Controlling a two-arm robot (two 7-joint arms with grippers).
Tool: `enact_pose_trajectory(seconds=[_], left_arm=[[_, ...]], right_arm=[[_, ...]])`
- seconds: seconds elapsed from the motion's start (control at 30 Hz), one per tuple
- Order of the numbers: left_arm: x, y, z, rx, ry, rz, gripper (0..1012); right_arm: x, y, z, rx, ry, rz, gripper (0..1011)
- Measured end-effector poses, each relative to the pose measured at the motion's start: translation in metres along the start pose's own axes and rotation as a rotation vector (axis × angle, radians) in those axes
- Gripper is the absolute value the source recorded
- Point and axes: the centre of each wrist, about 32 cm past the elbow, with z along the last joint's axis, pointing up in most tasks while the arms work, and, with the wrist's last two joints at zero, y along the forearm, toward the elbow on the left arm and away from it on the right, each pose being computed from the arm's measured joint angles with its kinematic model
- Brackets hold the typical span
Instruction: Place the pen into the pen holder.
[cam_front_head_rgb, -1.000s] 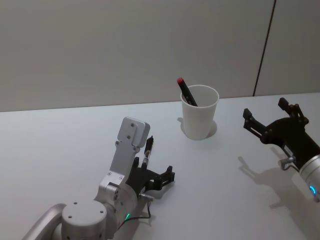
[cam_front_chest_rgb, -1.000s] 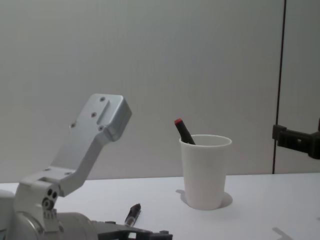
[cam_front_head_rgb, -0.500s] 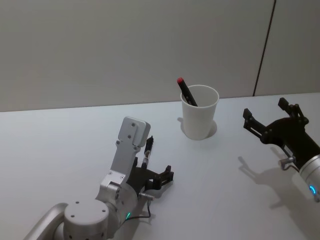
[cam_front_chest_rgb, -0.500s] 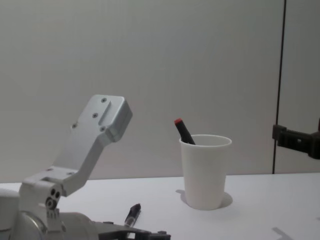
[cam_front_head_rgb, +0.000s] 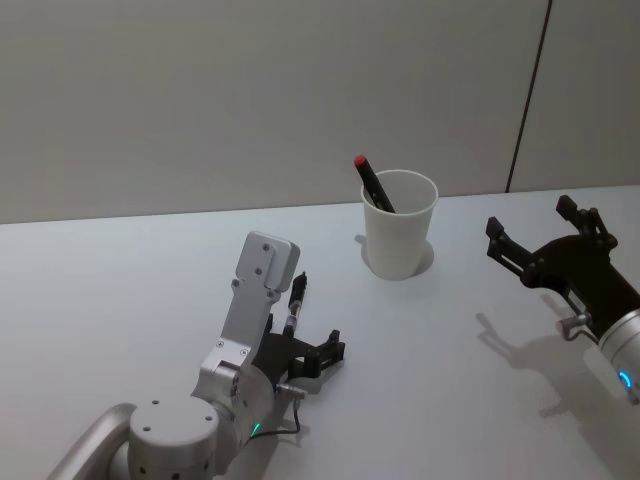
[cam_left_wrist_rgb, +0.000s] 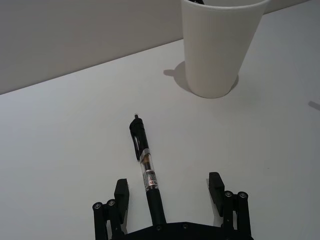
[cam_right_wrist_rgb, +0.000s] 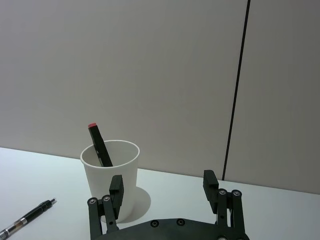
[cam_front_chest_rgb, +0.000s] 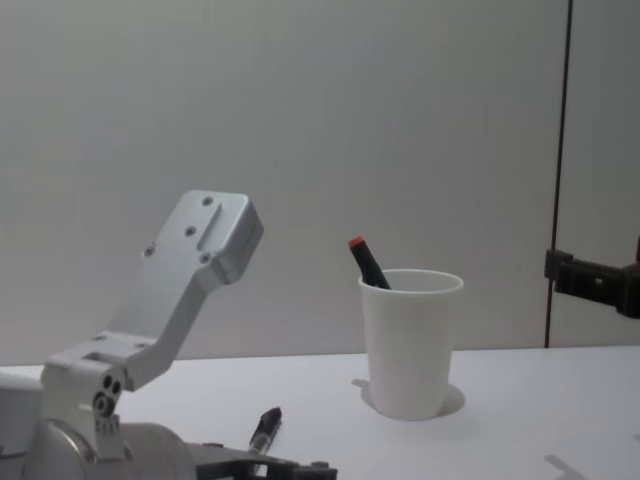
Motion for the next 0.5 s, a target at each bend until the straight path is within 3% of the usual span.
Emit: enact_pose_trajectory(seconds=[0.5], left_arm=[[0.0008, -0.0009, 0.0015, 0.002, 0.002, 0.013, 1001]], right_arm=[[0.0000, 0.0000, 0.0000, 0.000, 0.000, 0.000, 1002]])
